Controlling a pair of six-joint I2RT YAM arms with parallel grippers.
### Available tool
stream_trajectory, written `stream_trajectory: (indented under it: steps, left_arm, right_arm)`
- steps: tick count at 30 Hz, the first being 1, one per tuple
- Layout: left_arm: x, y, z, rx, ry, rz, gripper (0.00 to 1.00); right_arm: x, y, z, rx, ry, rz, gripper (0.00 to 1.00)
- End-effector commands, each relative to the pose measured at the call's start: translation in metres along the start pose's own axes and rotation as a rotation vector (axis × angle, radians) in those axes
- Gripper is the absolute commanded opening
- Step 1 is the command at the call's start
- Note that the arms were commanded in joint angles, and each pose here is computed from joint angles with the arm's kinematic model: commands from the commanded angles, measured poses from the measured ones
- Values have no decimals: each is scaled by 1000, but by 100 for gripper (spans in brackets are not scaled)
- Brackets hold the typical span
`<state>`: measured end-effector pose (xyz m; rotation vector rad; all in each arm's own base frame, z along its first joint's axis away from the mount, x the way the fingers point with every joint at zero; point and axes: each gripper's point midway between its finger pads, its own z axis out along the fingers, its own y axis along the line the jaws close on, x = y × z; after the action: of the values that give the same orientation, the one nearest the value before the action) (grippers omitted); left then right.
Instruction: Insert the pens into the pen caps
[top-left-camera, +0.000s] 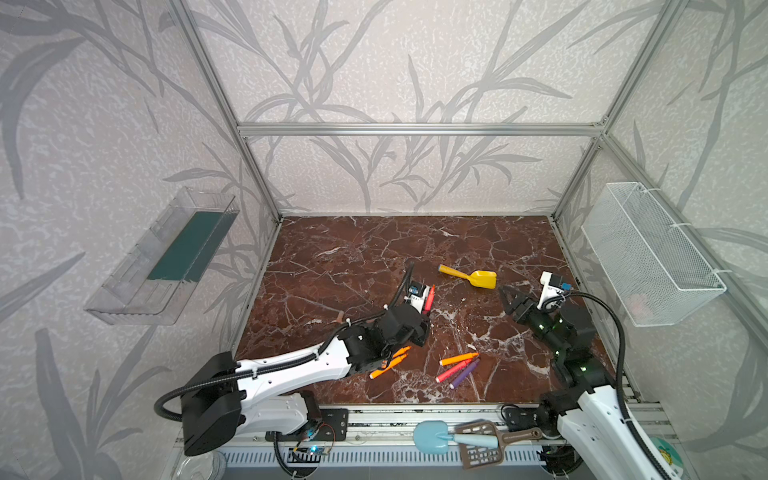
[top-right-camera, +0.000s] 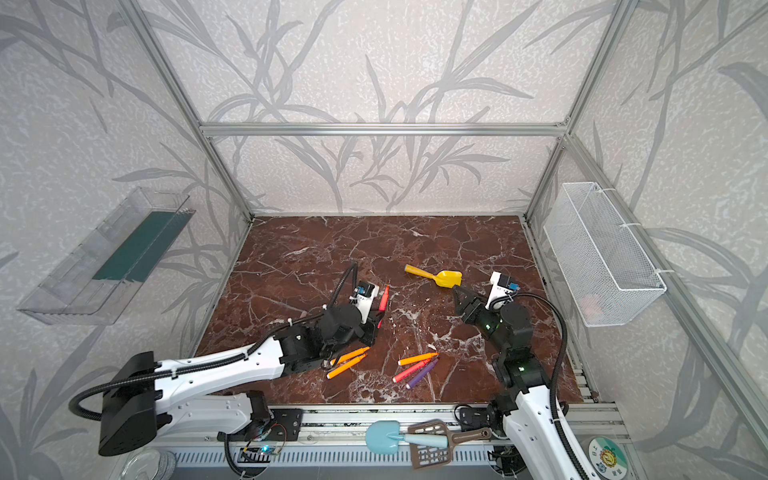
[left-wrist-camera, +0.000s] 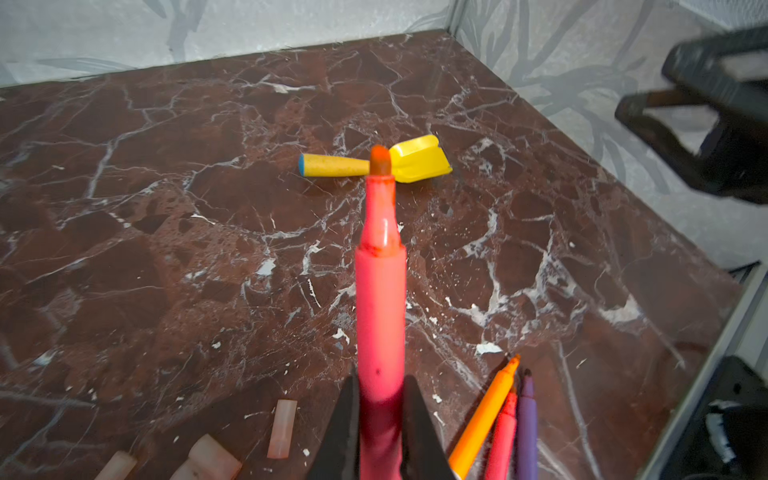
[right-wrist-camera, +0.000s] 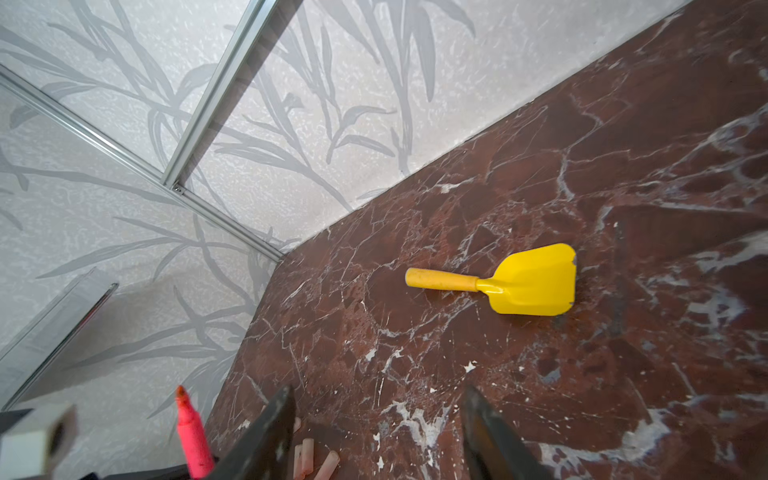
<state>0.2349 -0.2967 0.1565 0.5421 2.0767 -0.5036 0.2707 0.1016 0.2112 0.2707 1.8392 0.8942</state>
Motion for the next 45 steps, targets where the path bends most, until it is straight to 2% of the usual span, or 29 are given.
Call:
stream_trajectory:
  steps: [1, 4, 9, 16, 21, 30, 38, 42, 45]
  left_arm:
    - [-27, -12, 5, 81, -138, 74, 0]
    - [-23, -27, 4, 167, -119, 90, 0]
    - [-23, -29, -1, 193, -139, 67, 0]
    - [-20, -36, 1, 233, -111, 67, 0]
    - [-17, -40, 5, 241, -79, 71, 0]
    - [-23, -27, -2, 173, -96, 62, 0]
    - [-19, -44, 2, 255, -59, 86, 0]
    - [-17, -50, 3, 288, -50, 89, 0]
    - [-15, -51, 4, 293, -38, 92, 0]
  right_arm:
    - [11, 29, 9, -117, 43, -2, 62]
    - [30, 52, 19, -163, 78, -37, 62]
    - [58, 86, 29, -235, 123, -86, 62]
    - [85, 94, 49, -240, 208, -51, 57]
    - [91, 102, 52, -264, 236, -65, 55]
    - [84, 105, 37, -284, 180, -70, 55]
    - [96, 116, 43, -305, 211, -84, 56]
    - [103, 116, 52, -291, 236, -83, 54]
    - [107, 117, 56, -289, 250, -74, 46]
